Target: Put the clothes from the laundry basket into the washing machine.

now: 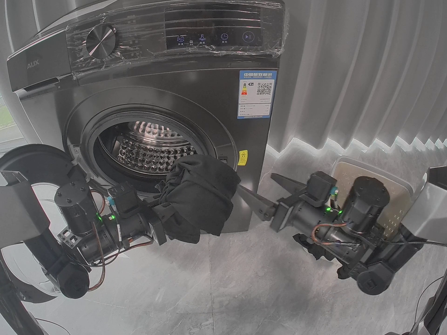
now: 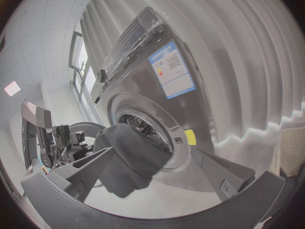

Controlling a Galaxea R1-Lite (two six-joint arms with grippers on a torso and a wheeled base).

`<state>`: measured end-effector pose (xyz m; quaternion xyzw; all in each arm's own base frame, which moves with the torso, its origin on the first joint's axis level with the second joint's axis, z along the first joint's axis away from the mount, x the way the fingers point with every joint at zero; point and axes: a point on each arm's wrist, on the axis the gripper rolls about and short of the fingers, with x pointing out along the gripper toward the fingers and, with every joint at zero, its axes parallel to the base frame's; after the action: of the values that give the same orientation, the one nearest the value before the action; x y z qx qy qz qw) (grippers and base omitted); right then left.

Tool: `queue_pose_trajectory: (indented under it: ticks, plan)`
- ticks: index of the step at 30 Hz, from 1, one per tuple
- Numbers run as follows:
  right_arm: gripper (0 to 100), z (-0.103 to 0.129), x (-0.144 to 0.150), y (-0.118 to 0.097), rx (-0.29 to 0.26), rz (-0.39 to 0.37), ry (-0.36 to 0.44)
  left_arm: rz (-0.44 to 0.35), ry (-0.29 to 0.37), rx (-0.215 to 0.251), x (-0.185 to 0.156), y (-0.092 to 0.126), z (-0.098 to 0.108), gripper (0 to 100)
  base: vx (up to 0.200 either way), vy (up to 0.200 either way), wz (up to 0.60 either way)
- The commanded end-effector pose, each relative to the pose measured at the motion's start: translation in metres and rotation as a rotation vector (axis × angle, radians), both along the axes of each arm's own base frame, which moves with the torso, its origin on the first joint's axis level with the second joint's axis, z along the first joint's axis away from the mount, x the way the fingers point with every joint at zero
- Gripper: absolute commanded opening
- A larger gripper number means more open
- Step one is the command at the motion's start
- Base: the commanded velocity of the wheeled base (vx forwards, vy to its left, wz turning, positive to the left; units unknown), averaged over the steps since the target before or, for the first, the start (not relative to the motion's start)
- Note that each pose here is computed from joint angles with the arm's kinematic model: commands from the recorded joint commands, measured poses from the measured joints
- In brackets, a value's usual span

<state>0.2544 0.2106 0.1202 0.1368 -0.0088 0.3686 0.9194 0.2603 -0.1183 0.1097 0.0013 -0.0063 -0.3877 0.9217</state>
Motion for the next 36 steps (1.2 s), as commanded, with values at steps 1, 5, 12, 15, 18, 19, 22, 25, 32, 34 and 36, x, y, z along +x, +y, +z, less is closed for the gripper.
queue_pose_trajectory:
  ticks: [1,5,12,15,18,19,22,25,32,34,36]
  plan:
    - [100,0.011,-0.014,-0.055,-0.046,-0.112,-0.007,0.032,0.019,0.002,0.005,0.007,-0.005,0,0.0,0.0,0.0]
    - [100,0.008,-0.012,-0.069,-0.06,-0.152,0.006,0.062,0.045,-0.003,0.003,0.012,-0.007,0,0.0,0.0,0.0]
    - [100,0.016,-0.017,-0.071,-0.043,-0.152,-0.016,0.305,0.143,0.044,-0.012,0.021,-0.026,0,0.0,0.0,0.0]
    - [100,0.011,-0.019,-0.075,-0.056,-0.16,0.003,0.349,0.131,0.029,-0.005,0.005,-0.027,0,0.0,0.0,0.0]
    - [100,0.012,-0.018,-0.076,-0.056,-0.166,0.002,0.393,0.122,0.026,0.003,-0.002,-0.029,0,0.0,0.0,0.0]
    - [100,0.012,-0.018,-0.076,-0.056,-0.164,0.002,0.399,0.122,0.029,0.003,-0.003,-0.03,0,0.0,0.0,0.0]
    - [100,0.012,-0.018,-0.077,-0.055,-0.166,0.001,0.412,0.136,0.039,0.005,-0.006,-0.036,0,0.0,0.0,0.0]
    - [100,0.012,-0.018,-0.077,-0.055,-0.166,0.001,0.408,0.139,0.031,0.005,-0.007,-0.036,0,0.0,0.0,0.0]
    - [100,0.012,-0.019,-0.075,-0.055,-0.156,0.004,0.406,0.131,0.027,0.005,-0.007,-0.033,0,0.086,0.0,0.0]
    - [100,0.011,-0.019,-0.074,-0.056,-0.155,0.006,0.406,0.131,0.029,0.005,-0.007,-0.034,0,0.2,0.0,0.0]
    - [100,0.011,-0.02,-0.074,-0.056,-0.153,0.006,0.409,0.131,0.034,0.006,-0.007,-0.035,0,0.2,0.0,0.0]
